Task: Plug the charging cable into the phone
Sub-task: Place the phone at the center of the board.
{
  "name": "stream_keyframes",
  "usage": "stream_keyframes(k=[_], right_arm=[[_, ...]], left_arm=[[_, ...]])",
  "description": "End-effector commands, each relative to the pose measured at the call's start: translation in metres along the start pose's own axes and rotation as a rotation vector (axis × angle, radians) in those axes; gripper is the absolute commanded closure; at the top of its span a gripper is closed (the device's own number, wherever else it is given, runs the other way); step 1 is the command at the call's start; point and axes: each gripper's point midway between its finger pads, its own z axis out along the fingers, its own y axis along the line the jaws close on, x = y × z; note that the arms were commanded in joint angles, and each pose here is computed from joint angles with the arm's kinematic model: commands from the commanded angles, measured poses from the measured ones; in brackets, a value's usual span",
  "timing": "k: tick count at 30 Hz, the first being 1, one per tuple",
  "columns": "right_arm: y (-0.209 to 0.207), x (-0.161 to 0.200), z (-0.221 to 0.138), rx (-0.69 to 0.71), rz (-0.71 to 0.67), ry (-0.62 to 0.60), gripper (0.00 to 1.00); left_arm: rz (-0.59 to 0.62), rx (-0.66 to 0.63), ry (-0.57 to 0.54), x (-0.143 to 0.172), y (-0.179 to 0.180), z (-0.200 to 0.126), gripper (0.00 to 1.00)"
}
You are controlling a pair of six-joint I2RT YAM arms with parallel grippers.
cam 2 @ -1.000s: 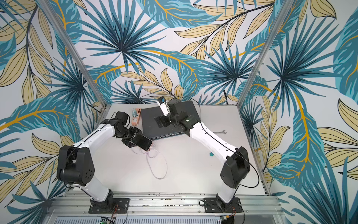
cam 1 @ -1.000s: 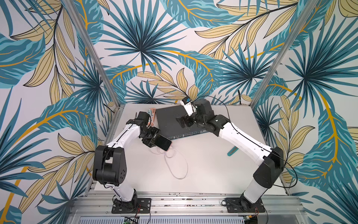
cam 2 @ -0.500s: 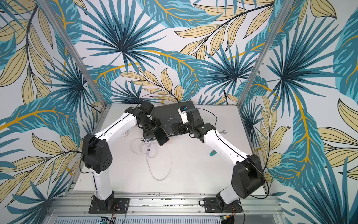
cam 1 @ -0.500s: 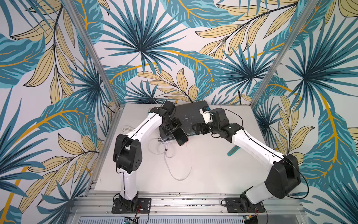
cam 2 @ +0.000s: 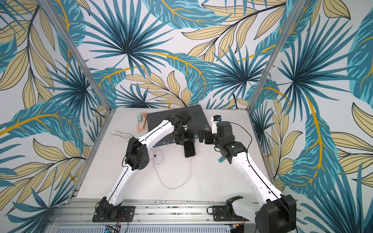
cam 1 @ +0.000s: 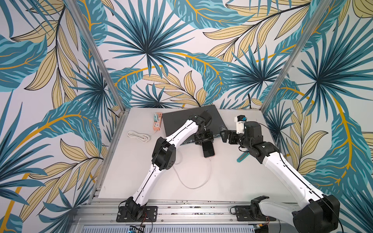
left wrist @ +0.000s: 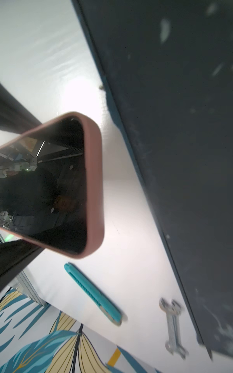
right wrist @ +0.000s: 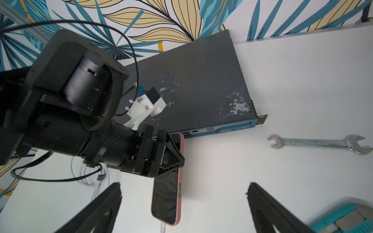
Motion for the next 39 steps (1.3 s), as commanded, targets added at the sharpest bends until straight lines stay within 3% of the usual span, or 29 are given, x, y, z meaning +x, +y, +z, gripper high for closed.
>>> stream_keyframes(k=[1,11,19,20,21,22,23,24,35,39], right_arm=[[-0.015,0.009,-0.003,0.057,0.021,-0.002,0.0],[-0.033,0.019,-0.003,0.097,0.028,0.012,0.0],[-0.04,0.026,0.001,0.096,0.036,0.027,0.0],[-0.041,0.027,0.002,0.096,0.04,0.029,0.0],[-0.042,0.029,0.002,0.097,0.044,0.033,0.0],[-0.044,0.031,0.004,0.095,0.052,0.037,0.0],[-0.045,0.033,0.005,0.093,0.059,0.039,0.0],[-0.047,0.034,0.006,0.091,0.066,0.039,0.0],[-0.067,0.009,0.01,0.083,0.163,-0.028,0.0],[-0.081,-0.002,0.017,0.081,0.215,-0.061,0.0]], left_arm=[[0.011,0.022,0.017,0.004,-0.004,-0.006,1.0],[0.028,0.055,0.081,0.02,-0.021,0.028,1.0],[0.003,0.031,0.124,0.027,-0.014,0.052,1.0],[0.003,0.029,0.123,0.027,-0.014,0.052,0.88],[0.004,0.031,0.121,0.026,-0.014,0.051,0.63],[0.003,0.034,0.117,0.025,-0.014,0.048,0.27],[0.002,0.033,0.111,0.024,-0.015,0.046,0.06],[0.004,0.038,0.101,0.022,-0.016,0.041,0.01],[0.041,0.039,0.02,0.024,-0.015,-0.028,0.0],[0.13,0.022,-0.099,0.023,-0.016,-0.088,0.0]])
